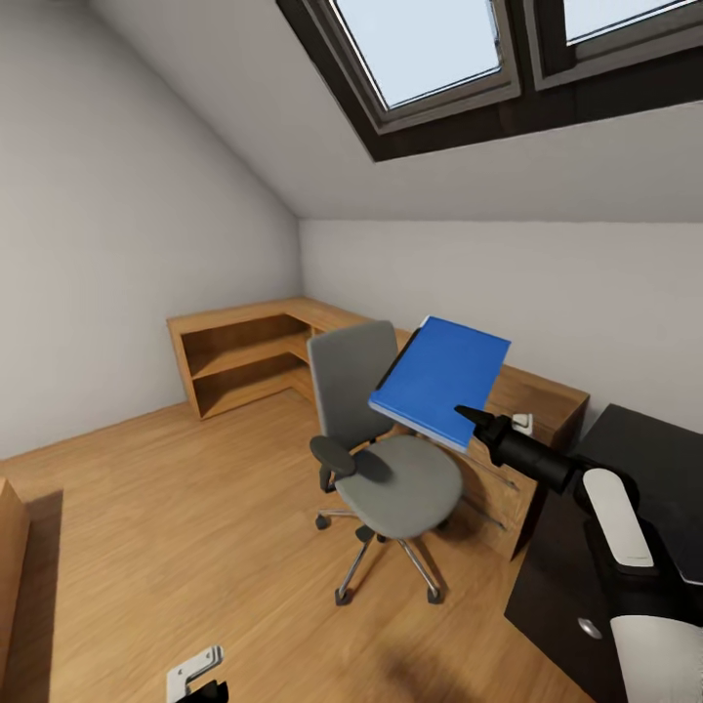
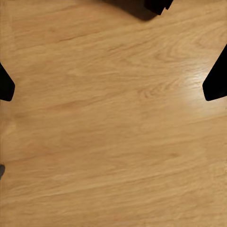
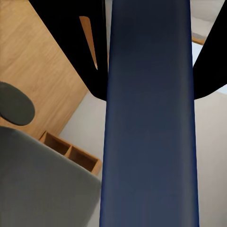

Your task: In the bedroom, organize the workspace by keeping the computer under the desk, ensuring the monitor is on the desk, placing the keyboard on the desk next to the monitor, placing the mouse on the desk next to the keyboard, moving the folder from the swivel chair onto the desk next to the mouse, stacking the notebook on top of the folder with the pen on top of the notebook, and positioning the swivel chair next to the desk.

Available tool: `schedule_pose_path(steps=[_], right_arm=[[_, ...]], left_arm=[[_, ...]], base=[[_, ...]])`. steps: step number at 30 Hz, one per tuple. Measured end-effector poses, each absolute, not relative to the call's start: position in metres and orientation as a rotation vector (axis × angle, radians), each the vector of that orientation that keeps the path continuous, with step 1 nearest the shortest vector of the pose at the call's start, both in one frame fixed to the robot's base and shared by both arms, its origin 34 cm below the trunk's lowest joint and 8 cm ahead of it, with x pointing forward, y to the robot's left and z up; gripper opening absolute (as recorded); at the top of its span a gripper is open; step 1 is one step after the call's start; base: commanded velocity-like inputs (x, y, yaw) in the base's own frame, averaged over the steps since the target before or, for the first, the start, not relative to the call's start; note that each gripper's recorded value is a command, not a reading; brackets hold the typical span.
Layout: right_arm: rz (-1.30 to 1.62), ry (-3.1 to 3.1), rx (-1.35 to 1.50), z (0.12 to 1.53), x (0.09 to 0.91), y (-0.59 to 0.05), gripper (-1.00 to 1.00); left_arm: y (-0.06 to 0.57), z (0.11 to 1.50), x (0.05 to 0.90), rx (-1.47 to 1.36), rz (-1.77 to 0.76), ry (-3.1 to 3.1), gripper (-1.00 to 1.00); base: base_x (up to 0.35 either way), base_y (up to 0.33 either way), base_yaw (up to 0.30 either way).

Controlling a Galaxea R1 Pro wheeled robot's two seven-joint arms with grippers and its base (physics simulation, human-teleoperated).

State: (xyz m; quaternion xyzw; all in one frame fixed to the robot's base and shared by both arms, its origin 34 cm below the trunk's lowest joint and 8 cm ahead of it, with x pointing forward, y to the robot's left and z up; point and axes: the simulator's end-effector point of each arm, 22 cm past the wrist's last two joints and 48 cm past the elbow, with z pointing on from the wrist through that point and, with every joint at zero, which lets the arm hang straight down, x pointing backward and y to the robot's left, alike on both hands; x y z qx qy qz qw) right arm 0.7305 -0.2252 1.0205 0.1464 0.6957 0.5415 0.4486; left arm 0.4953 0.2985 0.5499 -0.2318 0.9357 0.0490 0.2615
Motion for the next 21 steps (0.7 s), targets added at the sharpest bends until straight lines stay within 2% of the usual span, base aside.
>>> schedule_pose_path(steps=[9, 21], right_arm=[[1.336, 1.730, 0.369, 1.029, 0.729, -0.226, -1.00], [1.325, 1.743, 0.368, 1.039, 0.720, -0.232, -1.00]], left_arm=[[0.330, 0.566, 0.494, -0.698, 0.236, 2.349, 1.00], [0.317, 0.566, 0.468, -0.682, 0.258, 2.406, 1.00]], base=[[0.000, 0.000, 0.000], [0.000, 0.000, 0.000]])
